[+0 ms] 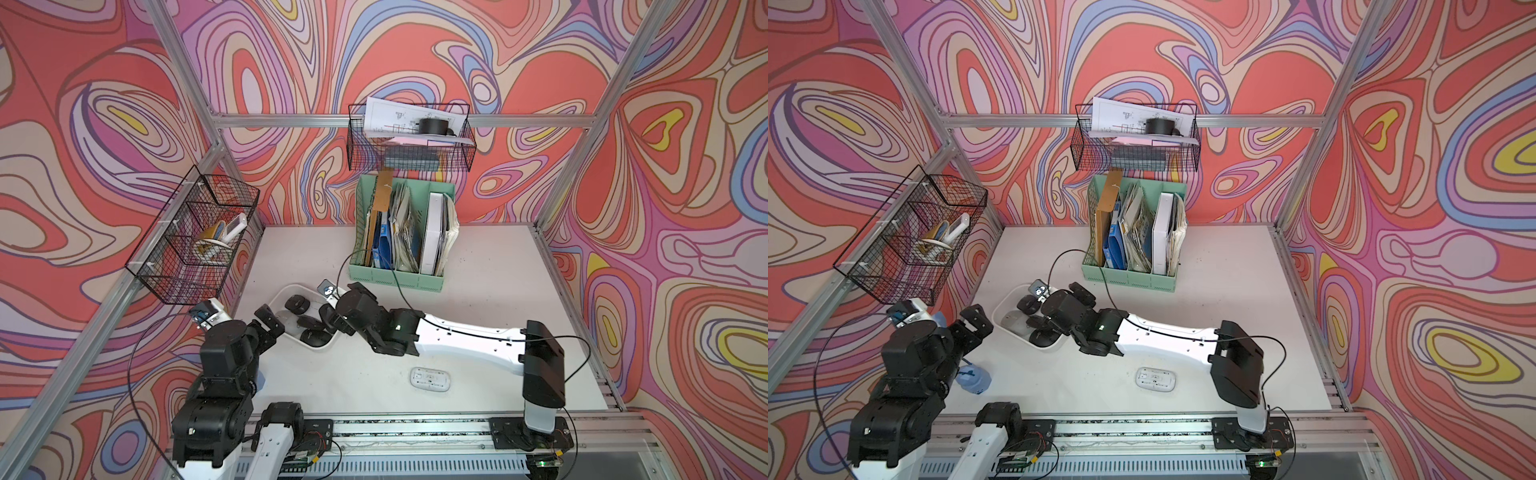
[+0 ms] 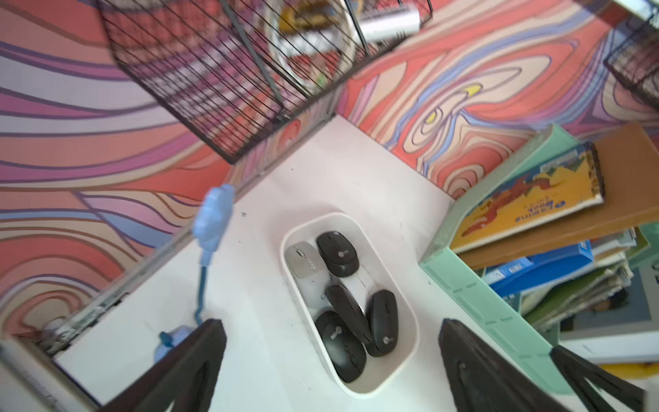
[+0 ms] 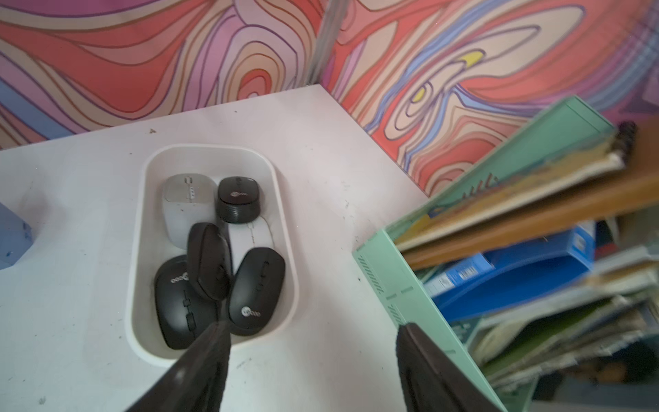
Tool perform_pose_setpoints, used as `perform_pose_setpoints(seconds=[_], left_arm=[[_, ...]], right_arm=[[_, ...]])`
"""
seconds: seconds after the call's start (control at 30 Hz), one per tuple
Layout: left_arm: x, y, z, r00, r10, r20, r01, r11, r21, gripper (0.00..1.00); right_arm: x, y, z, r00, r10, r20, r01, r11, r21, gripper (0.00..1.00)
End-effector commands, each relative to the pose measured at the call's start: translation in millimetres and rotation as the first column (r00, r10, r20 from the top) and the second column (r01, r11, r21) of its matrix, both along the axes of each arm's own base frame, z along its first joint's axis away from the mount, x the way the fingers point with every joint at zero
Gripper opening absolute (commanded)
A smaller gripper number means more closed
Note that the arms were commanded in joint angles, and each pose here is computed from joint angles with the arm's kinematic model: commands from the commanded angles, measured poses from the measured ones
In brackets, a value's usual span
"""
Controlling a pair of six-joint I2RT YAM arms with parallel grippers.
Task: Put the mouse in the storage box
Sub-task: Pick up the mouse from the center of the board.
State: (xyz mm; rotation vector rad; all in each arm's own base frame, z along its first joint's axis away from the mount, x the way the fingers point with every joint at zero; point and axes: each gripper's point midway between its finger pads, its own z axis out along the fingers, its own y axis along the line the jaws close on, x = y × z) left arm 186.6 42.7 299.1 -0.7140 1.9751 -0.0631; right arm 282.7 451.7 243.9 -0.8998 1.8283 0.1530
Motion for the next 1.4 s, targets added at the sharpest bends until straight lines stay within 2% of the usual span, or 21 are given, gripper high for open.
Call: perform_pose_setpoints(seconds=[0.0,0.07,0.13,0.2,0.33,0.43,0.57,0.6,0.67,0.73,0.77,0.83,0.93,1.03,1.07,1.1,1.17,1.2,1.27,1.37], left_arm=[[39,-63,-36,0.937,-0.319,-0.145,0.286,0.934,-0.213,0.99],[46,-79,-66,0.871,-0.402,-0.282,0.315,0.898,-0.307,0.99],[46,-87,-89,0.818,-0.444,-0.366,0.325,0.882,-0.343,0.99],[44,-95,-101,0.783,-0.467,-0.412,0.346,0.876,-0.336,0.99],[33,-126,-116,0.699,-0.545,-0.462,0.420,0.837,-0.352,0.99],[22,-148,-130,0.640,-0.576,-0.509,0.457,0.817,-0.351,0.99],[-1,-187,-152,0.512,-0.621,-0.594,0.551,0.767,-0.327,0.99],[-7,-201,-159,0.469,-0.642,-0.606,0.587,0.740,-0.329,0.99],[-16,-228,-171,0.401,-0.681,-0.613,0.657,0.680,-0.326,0.99],[-28,-259,-183,0.292,-0.735,-0.612,0.727,0.586,-0.357,0.99],[-31,-270,-186,0.254,-0.748,-0.614,0.756,0.549,-0.357,0.99],[-34,-288,-188,0.189,-0.744,-0.641,0.824,0.475,-0.308,0.99],[-44,-317,-189,0.060,-0.741,-0.669,0.921,0.299,-0.249,0.99],[-60,-344,-194,-0.072,-0.714,-0.696,0.968,0.117,-0.221,0.94],[-68,-354,-196,-0.132,-0.704,-0.698,0.972,0.045,-0.229,0.93],[-73,-364,-199,-0.168,-0.691,-0.703,0.975,-0.013,-0.221,0.93],[-81,-380,-202,-0.233,-0.665,-0.709,0.970,-0.104,-0.221,0.91],[-87,-388,-205,-0.264,-0.653,-0.710,0.964,-0.151,-0.220,0.91],[-92,-399,-210,-0.290,-0.621,-0.728,0.956,-0.216,-0.196,0.91],[-88,-407,-222,-0.268,-0.578,-0.770,0.956,-0.260,-0.138,0.92]], right_arm=[[13,-66,-2,0.965,-0.222,-0.143,0.240,0.962,0.128,0.77],[18,-107,-17,0.919,-0.315,-0.238,0.354,0.924,0.143,0.77],[18,-151,-33,0.855,-0.408,-0.321,0.470,0.870,0.146,0.77],[16,-191,-49,0.793,-0.477,-0.379,0.559,0.817,0.141,0.78],[5,-265,-79,0.664,-0.579,-0.474,0.704,0.696,0.137,0.80],[-3,-301,-92,0.598,-0.611,-0.519,0.762,0.634,0.132,0.81],[-11,-335,-103,0.531,-0.661,-0.530,0.812,0.576,0.096,0.82],[-13,-342,-105,0.515,-0.672,-0.532,0.823,0.561,0.089,0.82],[-15,-355,-108,0.489,-0.687,-0.538,0.841,0.534,0.083,0.83],[-16,-366,-112,0.464,-0.684,-0.563,0.857,0.507,0.090,0.83],[-15,-369,-113,0.457,-0.679,-0.575,0.862,0.498,0.097,0.83],[-15,-376,-114,0.441,-0.671,-0.596,0.872,0.477,0.108,0.83],[-15,-384,-116,0.430,-0.666,-0.610,0.880,0.459,0.119,0.84],[-16,-392,-119,0.419,-0.672,-0.611,0.886,0.449,0.114,0.84],[-17,-395,-119,0.415,-0.675,-0.610,0.889,0.443,0.115,0.84],[-19,-398,-117,0.411,-0.680,-0.607,0.894,0.431,0.122,0.84],[-20,-399,-110,0.435,-0.667,-0.605,0.889,0.423,0.174,0.84],[-20,-399,-106,0.449,-0.658,-0.604,0.885,0.422,0.198,0.84],[-22,-401,-101,0.455,-0.658,-0.600,0.885,0.410,0.222,0.84],[-22,-403,-100,0.454,-0.663,-0.595,0.885,0.409,0.221,0.84]])
